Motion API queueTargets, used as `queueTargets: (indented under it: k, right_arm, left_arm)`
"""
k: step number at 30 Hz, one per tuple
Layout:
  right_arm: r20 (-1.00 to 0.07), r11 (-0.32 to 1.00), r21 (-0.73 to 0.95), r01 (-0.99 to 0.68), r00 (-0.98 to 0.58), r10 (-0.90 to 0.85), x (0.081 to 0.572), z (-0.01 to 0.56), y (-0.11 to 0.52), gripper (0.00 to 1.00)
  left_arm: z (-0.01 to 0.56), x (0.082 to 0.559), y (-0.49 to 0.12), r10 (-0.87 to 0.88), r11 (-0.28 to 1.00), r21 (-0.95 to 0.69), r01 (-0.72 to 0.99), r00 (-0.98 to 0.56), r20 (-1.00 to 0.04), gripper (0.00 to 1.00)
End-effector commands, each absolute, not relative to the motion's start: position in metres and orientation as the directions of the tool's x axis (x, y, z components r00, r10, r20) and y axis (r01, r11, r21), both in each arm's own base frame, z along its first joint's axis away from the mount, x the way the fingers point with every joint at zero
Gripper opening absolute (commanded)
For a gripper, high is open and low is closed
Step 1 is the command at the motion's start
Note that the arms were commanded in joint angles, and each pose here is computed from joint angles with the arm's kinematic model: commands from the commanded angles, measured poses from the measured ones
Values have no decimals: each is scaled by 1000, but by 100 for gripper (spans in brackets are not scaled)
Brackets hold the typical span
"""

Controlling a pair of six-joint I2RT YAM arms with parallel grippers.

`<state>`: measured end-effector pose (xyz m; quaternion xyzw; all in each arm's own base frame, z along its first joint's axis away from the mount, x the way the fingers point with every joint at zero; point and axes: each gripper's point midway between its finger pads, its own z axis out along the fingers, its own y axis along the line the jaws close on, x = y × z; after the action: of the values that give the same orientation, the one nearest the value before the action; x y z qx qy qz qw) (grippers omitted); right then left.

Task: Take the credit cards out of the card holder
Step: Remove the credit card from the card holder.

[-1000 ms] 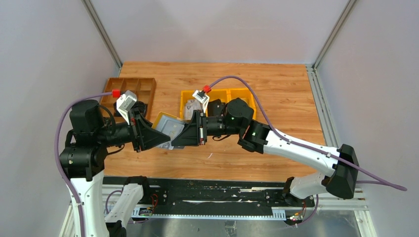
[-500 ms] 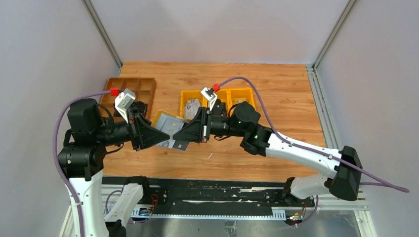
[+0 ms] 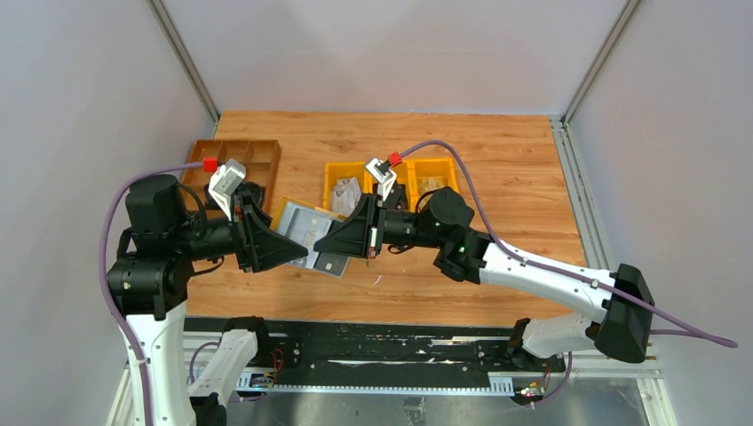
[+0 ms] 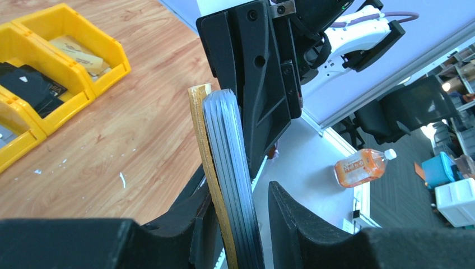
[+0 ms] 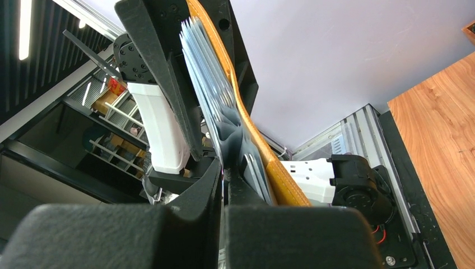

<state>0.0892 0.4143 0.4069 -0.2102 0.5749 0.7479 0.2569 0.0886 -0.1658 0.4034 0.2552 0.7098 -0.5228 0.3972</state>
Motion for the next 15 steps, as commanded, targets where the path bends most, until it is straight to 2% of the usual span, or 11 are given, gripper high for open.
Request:
queueTargets:
  k: [1, 15]
  right_arm:
    - [-636, -211, 715, -667, -745, 201, 95, 415, 407, 0]
    - [-656, -188, 707, -682, -732, 186, 89, 405, 396, 0]
  left_arm:
    - [418, 59, -172, -55, 199, -648, 735, -652, -756, 37]
    - [421, 68, -171, -63, 226, -640, 735, -644, -762, 22]
